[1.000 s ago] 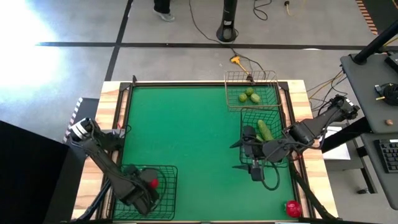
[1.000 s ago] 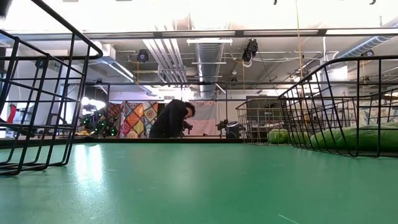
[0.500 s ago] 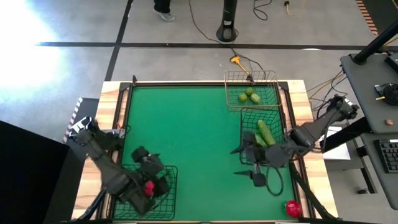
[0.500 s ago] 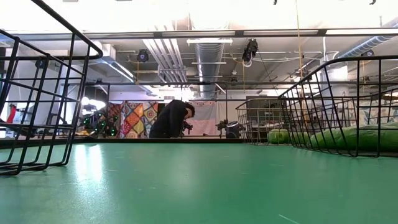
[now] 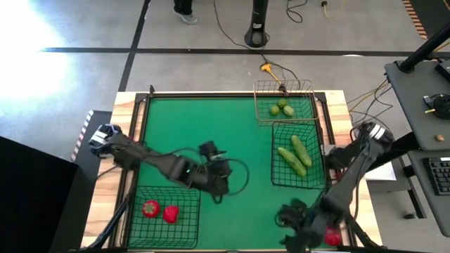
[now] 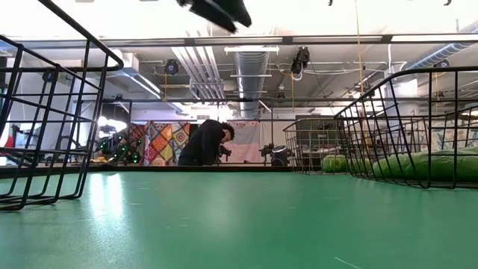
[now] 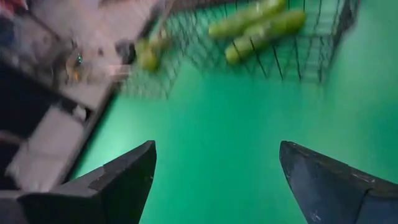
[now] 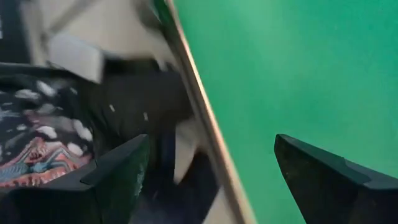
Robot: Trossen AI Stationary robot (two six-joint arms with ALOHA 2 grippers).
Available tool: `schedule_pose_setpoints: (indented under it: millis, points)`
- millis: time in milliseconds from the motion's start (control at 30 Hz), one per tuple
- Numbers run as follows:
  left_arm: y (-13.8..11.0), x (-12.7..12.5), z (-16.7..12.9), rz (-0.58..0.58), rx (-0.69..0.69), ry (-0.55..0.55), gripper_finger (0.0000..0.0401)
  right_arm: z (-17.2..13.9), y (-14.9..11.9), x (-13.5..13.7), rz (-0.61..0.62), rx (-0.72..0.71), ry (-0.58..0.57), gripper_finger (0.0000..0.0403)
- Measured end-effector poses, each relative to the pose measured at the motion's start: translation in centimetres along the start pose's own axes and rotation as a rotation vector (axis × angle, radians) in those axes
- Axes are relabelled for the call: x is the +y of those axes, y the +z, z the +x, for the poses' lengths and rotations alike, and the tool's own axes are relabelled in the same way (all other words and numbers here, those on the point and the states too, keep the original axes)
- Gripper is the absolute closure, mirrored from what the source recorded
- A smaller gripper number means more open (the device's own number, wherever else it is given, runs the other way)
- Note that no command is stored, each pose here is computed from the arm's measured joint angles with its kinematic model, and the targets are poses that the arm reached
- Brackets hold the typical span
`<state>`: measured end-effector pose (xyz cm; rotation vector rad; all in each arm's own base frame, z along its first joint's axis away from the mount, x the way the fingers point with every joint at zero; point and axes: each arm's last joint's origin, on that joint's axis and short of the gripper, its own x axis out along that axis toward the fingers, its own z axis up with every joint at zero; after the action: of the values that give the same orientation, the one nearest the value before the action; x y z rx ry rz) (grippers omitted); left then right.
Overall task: Sort produce into baskets
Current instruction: Put the tomato into the bottom black wire basket
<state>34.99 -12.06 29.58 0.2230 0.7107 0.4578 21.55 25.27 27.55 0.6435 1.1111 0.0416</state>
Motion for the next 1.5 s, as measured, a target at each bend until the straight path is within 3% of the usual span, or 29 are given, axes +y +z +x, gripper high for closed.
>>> schedule_pose_setpoints:
  millis: [233, 400, 700, 1033, 1500]
  points:
    - [2.6, 1.6, 2.7, 0.046, -0.204, -0.058, 0.0079, 3.3, -5.5, -0.4, 0.465, 0.367, -0.248, 0.0072]
    - [3.2, 1.9, 3.1, 0.052, -0.249, -0.135, 0.0079, 4.3, -6.7, -1.1, 0.600, 0.550, -0.407, 0.0085]
    - [2.0, 1.4, 3.6, 0.044, -0.212, -0.150, 0.0079, 4.9, -7.6, -2.7, 0.629, 0.744, -0.619, 0.0094]
    - [0.3, 0.6, 4.6, 0.041, -0.215, -0.157, 0.0079, 8.5, -9.1, -4.1, 0.625, 0.954, -0.735, 0.0034]
    - [-1.4, 0.0, 5.4, 0.071, -0.214, -0.156, 0.0079, 11.7, -8.8, -5.8, 0.495, 1.011, -0.713, 0.0030]
